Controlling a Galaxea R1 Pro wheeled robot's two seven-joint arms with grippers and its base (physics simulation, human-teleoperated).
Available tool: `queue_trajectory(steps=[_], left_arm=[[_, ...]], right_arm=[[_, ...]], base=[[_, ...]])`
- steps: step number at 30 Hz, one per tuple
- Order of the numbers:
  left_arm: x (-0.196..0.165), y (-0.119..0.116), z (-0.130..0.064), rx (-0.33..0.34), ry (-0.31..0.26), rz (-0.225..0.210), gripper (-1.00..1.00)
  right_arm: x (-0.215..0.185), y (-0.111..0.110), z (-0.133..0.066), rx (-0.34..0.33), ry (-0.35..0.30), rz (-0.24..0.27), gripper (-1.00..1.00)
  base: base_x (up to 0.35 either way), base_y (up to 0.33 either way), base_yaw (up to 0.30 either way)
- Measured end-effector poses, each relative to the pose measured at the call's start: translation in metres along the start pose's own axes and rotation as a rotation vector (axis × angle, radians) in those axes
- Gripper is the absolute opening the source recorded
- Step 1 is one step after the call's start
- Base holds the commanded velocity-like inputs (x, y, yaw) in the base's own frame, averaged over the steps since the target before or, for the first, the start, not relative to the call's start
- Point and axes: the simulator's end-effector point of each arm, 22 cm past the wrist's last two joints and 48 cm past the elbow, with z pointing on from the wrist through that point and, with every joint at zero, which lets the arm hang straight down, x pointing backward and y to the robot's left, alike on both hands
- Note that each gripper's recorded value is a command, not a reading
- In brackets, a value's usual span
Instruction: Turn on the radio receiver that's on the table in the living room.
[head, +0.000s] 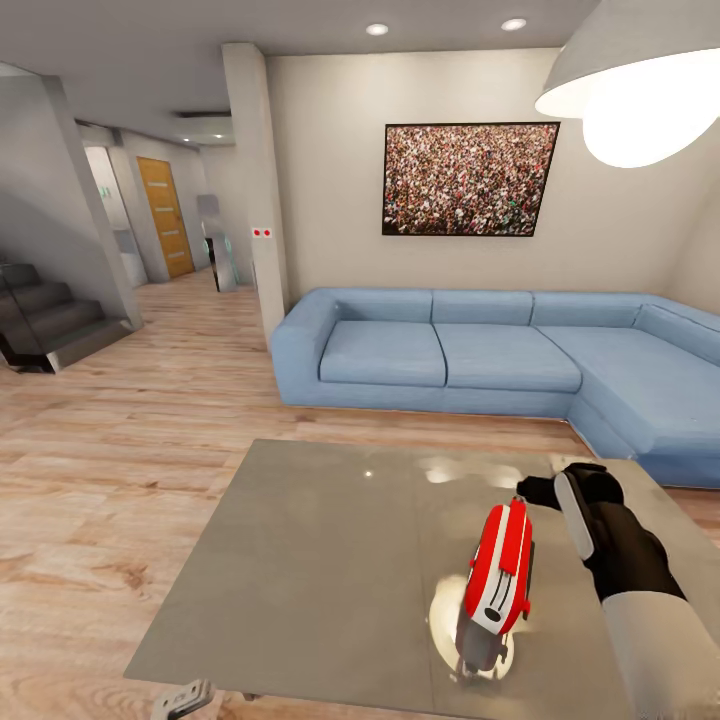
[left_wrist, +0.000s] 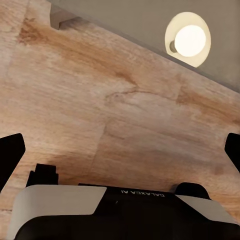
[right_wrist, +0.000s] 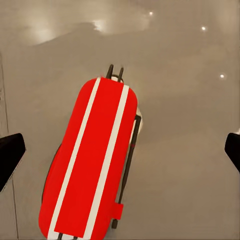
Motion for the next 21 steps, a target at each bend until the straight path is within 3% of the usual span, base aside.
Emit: queue_trajectory(steps=[8,21], left_arm=[[0.0,0.0,0.0,-0.001,0.0,0.0,1.0],[0.0,0.0,0.0,-0.001,0.0,0.001,1.0]], right_arm=[[0.021,0.005,0.028,0.001,0.117,0.002,1.0],[0.025,0.007,0.036,0.0,0.124,0.009,1.0]], base=[[0.0,0.0,0.0],[0.0,0.0,0.0]])
